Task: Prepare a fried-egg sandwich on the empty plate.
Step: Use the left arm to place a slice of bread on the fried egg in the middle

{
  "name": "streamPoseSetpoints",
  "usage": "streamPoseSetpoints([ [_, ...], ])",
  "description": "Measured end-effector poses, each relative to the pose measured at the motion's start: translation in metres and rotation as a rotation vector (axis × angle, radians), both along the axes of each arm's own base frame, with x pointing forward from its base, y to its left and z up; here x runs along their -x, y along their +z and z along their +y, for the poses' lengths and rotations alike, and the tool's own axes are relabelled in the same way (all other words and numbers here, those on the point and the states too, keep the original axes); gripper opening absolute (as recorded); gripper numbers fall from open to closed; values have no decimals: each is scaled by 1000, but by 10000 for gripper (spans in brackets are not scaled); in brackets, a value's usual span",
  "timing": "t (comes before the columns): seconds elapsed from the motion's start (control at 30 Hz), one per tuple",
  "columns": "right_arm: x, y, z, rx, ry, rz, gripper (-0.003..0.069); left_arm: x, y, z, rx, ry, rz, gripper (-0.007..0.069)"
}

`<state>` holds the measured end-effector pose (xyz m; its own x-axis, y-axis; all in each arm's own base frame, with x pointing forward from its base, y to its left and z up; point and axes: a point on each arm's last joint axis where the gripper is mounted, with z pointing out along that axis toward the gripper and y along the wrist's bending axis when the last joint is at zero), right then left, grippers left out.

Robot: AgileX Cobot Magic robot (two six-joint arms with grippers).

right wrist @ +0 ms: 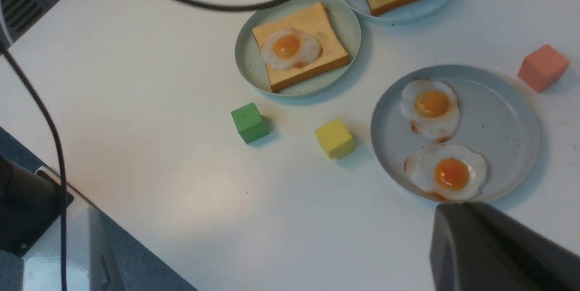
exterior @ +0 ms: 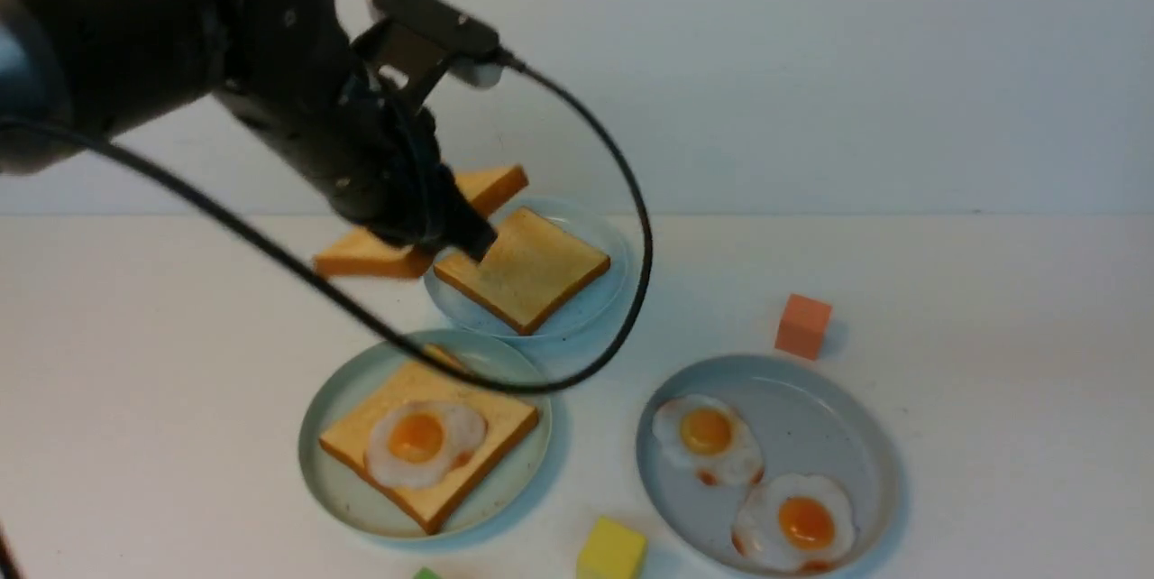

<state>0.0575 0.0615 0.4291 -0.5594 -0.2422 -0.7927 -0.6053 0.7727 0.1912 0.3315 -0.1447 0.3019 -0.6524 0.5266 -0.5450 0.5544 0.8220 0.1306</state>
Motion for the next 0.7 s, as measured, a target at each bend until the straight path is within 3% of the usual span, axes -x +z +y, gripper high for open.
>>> streamPoseSetpoints([
  [0.27, 0, 1, 1, 1, 13, -22, 43, 48, -55, -11, -77, -95, 13, -12],
  [0.7, -1, 2, 1, -4, 15, -26, 43, 40, -92, -21, -153, -85, 79, -13],
])
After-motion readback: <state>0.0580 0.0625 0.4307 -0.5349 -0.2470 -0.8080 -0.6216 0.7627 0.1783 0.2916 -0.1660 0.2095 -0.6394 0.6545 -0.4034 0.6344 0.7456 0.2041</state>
